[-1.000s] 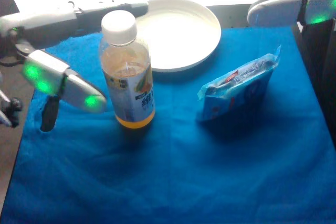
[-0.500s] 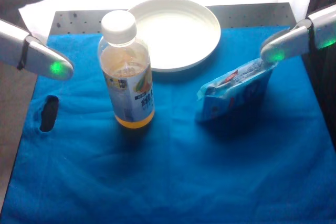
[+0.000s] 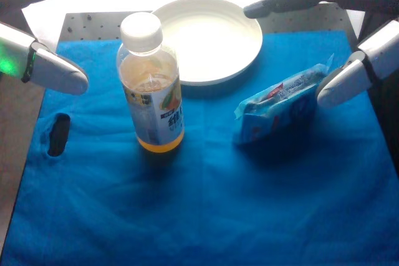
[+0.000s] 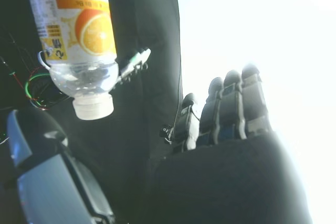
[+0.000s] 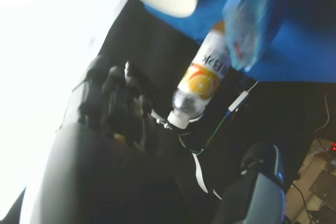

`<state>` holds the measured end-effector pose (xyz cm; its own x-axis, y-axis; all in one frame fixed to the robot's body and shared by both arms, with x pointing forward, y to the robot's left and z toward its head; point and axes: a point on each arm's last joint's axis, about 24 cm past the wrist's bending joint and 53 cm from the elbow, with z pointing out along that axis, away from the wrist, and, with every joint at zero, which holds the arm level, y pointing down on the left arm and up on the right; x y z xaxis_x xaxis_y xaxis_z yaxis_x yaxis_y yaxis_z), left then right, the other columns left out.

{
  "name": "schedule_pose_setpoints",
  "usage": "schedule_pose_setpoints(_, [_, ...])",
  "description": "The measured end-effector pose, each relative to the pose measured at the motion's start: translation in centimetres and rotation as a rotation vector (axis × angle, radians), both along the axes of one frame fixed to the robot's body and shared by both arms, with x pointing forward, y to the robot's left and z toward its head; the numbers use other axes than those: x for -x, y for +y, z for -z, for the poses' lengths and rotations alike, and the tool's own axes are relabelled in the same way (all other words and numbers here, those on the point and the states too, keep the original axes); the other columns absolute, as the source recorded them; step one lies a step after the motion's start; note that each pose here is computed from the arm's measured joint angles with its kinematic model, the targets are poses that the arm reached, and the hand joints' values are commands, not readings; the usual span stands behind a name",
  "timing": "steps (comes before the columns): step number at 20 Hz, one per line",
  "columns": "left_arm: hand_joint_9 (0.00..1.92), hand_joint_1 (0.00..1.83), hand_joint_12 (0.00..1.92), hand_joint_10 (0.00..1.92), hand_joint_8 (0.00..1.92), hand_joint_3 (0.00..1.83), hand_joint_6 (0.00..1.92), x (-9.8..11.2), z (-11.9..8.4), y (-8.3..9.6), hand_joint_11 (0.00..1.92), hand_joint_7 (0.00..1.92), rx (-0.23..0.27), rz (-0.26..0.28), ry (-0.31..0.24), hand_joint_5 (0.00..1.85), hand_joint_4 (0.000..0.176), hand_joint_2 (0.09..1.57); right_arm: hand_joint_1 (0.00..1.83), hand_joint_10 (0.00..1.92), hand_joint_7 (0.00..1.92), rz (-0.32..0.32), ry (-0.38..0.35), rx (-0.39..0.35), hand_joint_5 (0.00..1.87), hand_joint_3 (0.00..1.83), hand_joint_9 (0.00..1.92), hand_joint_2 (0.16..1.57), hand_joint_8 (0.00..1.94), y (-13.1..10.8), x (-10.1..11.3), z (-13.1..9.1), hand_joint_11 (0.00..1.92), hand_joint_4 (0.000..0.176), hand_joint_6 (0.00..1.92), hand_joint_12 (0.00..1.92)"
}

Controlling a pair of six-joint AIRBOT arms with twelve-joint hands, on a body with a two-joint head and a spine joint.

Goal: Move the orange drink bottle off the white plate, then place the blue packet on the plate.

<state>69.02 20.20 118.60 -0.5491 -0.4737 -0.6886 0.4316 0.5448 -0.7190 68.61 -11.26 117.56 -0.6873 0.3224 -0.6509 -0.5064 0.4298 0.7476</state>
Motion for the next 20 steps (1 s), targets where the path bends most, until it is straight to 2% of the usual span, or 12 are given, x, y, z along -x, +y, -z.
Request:
schedule_pose_setpoints(1, [0.0,0.68,0.0,0.0,0.0,0.0,0.0,0.0,0.0,0.0,0.0,0.0,0.0,-0.001,0.0,0.0,0.176,0.61,0.6,0.01,0.16,0.008,0.002,0.012,0.29,0.0,0.07,0.65,0.01,-0.2,-0.3,0.3,0.07,0.071,0.0,0.03])
schedule_pose_setpoints(4, [0.0,0.68,0.0,0.0,0.0,0.0,0.0,0.0,0.1,-0.2,0.0,0.0,0.003,0.003,0.002,0.0,0.162,0.61,0.63,0.01,0.35,0.008,0.011,0.024,0.39,0.0,0.28,0.69,0.0,0.7,-0.6,1.1,0.23,0.028,0.0,0.16])
schedule_pose_setpoints(6, [0.0,0.69,0.0,0.0,0.0,0.0,0.0,0.1,0.3,-0.6,0.0,0.0,0.002,0.012,0.003,0.0,0.169,0.6,0.61,0.0,0.36,-0.012,0.009,0.055,0.43,0.0,0.28,0.72,0.01,1.8,-0.3,2.1,0.04,0.055,0.01,0.63])
schedule_pose_setpoints(7, [0.0,0.68,0.0,0.0,0.0,0.0,0.0,0.1,0.2,-0.6,0.0,0.0,0.002,0.011,0.003,0.0,0.154,0.6,0.6,0.0,0.39,-0.018,0.007,0.071,0.44,0.0,0.29,0.74,0.0,2.1,-0.3,2.5,0.01,0.058,0.01,0.78])
schedule_pose_setpoints(8, [0.0,0.68,0.0,0.0,0.0,0.0,0.0,0.1,0.2,-0.5,0.0,0.0,0.004,0.01,0.003,0.0,0.154,0.6,0.6,0.0,0.39,-0.018,0.006,0.079,0.44,0.0,0.29,0.74,0.0,2.2,-0.4,2.7,0.01,0.058,0.01,0.78])
schedule_pose_setpoints(9, [0.0,0.69,0.0,0.0,0.0,0.0,0.0,0.0,0.2,-0.5,0.0,0.0,0.005,0.008,0.002,0.0,0.151,0.62,0.65,0.0,0.42,-0.012,0.007,0.084,0.46,0.0,0.33,0.79,0.0,2.2,-0.6,3.0,0.0,0.04,0.0,0.87])
schedule_pose_setpoints(10, [0.0,0.69,0.0,0.0,0.0,0.0,0.0,0.0,0.2,-0.5,0.0,0.0,0.005,0.009,0.002,0.0,0.165,0.62,0.7,0.0,0.44,-0.006,0.008,0.088,0.48,0.0,0.33,0.8,0.01,2.1,-0.8,3.1,0.01,0.041,0.01,0.87])
schedule_pose_setpoints(13, [0.0,0.67,0.0,0.0,0.0,0.0,0.0,-0.1,0.3,-0.6,0.0,0.0,0.007,0.01,0.003,0.0,0.172,0.6,0.73,0.02,0.49,-0.001,0.02,0.109,0.53,0.0,0.4,0.81,0.01,2.0,-0.8,4.1,0.08,0.038,0.01,0.87])
schedule_pose_setpoints(15, [0.0,0.67,0.0,0.0,0.0,0.0,0.0,-0.1,0.4,-0.9,0.0,0.0,0.009,0.015,0.004,0.0,0.16,0.61,0.69,0.02,0.5,-0.017,0.044,0.126,0.53,0.0,0.42,0.82,0.01,2.4,-0.4,5.1,0.05,0.049,0.0,0.86])
schedule_pose_setpoints(16, [0.0,0.67,0.0,0.0,0.0,0.0,0.0,-0.1,0.4,-0.8,0.0,0.0,0.01,0.014,0.004,0.0,0.167,0.61,0.73,0.01,0.53,-0.025,0.051,0.136,0.55,0.0,0.45,0.83,0.0,2.5,-0.2,5.5,0.04,0.028,0.0,0.86])
schedule_pose_setpoints(17, [0.0,0.66,0.0,0.0,0.0,0.0,0.0,-0.1,0.4,-0.8,0.0,0.0,0.011,0.013,0.004,0.0,0.155,0.61,0.78,0.01,0.57,-0.029,0.052,0.14,0.57,0.0,0.5,0.8,0.0,2.6,-0.1,5.6,0.14,0.027,0.0,0.8])
schedule_pose_setpoints(20, [0.0,0.66,0.0,0.0,0.0,0.0,0.0,-0.1,0.4,-0.8,0.0,0.0,0.014,0.011,0.008,0.0,0.163,0.62,0.79,0.0,0.55,-0.031,0.066,0.141,0.55,0.0,0.47,0.8,0.0,2.6,0.1,6.1,0.15,0.074,0.0,0.79])
